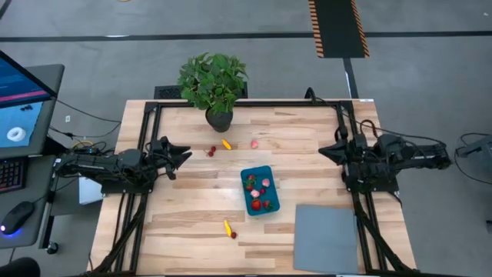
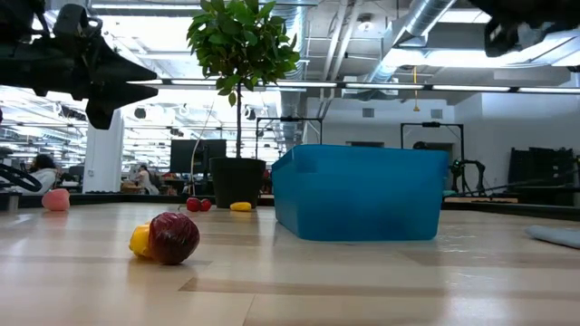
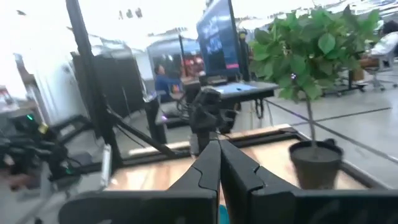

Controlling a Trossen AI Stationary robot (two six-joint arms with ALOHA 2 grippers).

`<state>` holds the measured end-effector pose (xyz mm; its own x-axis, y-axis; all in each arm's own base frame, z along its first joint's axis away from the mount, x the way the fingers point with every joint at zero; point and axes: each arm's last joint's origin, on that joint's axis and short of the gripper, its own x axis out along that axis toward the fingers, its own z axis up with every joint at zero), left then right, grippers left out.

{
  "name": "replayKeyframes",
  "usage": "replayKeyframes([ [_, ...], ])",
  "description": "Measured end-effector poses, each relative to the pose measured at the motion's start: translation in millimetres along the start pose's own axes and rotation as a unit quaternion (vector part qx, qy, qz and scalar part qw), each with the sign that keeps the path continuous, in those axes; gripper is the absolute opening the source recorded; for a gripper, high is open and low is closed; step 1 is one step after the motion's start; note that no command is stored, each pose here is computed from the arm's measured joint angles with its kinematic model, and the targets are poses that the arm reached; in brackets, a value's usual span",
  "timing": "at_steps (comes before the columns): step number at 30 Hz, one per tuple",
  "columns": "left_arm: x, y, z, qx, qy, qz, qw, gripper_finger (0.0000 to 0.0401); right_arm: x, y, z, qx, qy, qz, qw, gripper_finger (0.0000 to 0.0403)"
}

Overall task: Pick and placing Produce into tupperware
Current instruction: Put the bottom corn into the blue bin

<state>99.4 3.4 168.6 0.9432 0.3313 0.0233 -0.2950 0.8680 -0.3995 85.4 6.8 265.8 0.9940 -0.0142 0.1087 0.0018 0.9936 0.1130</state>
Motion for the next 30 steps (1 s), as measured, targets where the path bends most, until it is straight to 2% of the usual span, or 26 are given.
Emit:
replayKeyframes([
  [5, -0.1, 1.9, 1.2, 0.017, -0.016, 0.036, 0.999, 0.0142, -0.1, -2.6, -36.9, 0.035, -0.028, 0.011, 0.999, 0.0037],
  [8, -0.1, 2.0, 1.3, -0.011, -0.018, 0.036, 0.999, 0.0142, 1.1, -4.1, -53.9, 0.039, -0.033, 0.011, 0.999, 0.0033],
  [11, -0.2, 1.2, 1.9, -0.015, -0.015, 0.028, 0.999, 0.0142, 2.2, -5.3, -65.5, 0.038, -0.023, 0.007, 0.999, 0.0027],
  [15, 0.5, -1.8, -2.0, -0.002, 0.04, -0.023, 0.999, 0.0141, 3.5, -5.9, -73.5, 0.036, -0.012, 0.005, 0.999, 0.0027],
  [20, 6.1, -1.8, -12.7, -0.008, 0.103, -0.023, 0.994, 0.0141, 4.8, -7.9, -93.9, 0.038, 0.021, -0.003, 0.999, 0.0035],
  [25, 12.1, -2.4, -20.6, -0.002, 0.139, -0.022, 0.99, 0.0141, 4.4, -8.7, -100.0, 0.048, 0.052, -0.012, 0.997, 0.0032],
  [30, 15.9, -5.0, -27.4, 0.014, 0.183, -0.06, 0.981, 0.0141, 4.3, -8.8, -101.0, 0.053, 0.056, -0.013, 0.997, 0.0029],
])
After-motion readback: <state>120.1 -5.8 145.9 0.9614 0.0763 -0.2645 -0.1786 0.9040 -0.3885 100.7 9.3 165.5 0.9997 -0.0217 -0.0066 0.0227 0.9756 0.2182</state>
